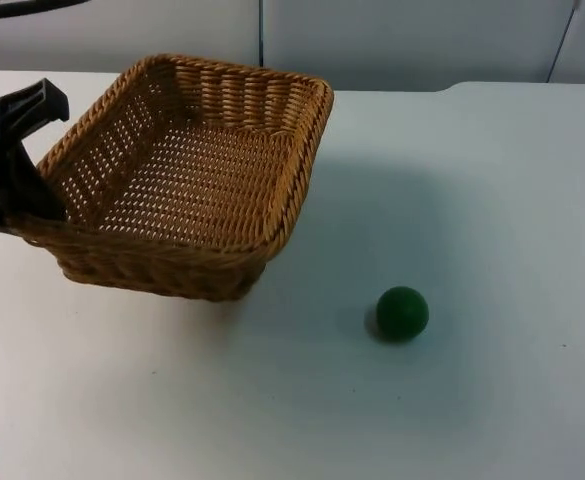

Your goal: Pick up the basket with the left hand and place the ball into the basket with the right hand.

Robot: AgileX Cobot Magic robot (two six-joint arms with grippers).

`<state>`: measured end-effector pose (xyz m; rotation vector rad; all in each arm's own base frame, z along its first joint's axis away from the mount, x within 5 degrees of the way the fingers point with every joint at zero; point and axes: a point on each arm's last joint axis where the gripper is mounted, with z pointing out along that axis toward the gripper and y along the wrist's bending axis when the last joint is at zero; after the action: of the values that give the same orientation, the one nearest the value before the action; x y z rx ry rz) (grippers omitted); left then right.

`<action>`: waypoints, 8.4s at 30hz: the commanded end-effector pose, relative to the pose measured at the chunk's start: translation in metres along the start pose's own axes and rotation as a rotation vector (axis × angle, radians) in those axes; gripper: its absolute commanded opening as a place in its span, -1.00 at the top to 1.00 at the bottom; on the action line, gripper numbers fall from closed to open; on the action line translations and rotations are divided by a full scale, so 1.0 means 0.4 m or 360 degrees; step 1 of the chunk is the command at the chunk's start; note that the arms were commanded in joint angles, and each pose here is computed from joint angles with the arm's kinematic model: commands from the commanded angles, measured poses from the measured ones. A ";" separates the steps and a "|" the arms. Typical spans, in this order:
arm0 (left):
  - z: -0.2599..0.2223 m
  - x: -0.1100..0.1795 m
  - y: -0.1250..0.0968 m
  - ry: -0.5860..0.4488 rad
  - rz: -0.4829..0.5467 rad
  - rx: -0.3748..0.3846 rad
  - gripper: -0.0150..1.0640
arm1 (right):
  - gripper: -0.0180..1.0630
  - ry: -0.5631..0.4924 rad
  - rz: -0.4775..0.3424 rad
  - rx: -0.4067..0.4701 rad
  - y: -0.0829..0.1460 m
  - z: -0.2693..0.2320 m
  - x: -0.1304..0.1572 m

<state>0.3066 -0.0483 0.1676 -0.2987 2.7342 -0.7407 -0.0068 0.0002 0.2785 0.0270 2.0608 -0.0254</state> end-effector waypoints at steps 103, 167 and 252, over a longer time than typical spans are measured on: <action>-0.014 -0.001 -0.013 0.0003 -0.0020 0.0059 0.98 | -0.60 0.0860 -0.0684 -0.0702 0.463 0.831 0.061; -0.013 -0.003 -0.012 -0.0014 -0.0020 0.0050 0.98 | 0.69 0.0325 -0.0781 -0.0828 0.648 0.793 -0.356; -0.015 -0.028 -0.002 -0.0189 -0.0051 -0.0014 0.98 | 0.97 0.0335 -0.0864 -0.0365 0.504 0.615 -0.573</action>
<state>0.3126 -0.0441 0.1681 -0.3377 2.6759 -0.6800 0.3251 0.1955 0.3607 -0.7087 2.2108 -0.1259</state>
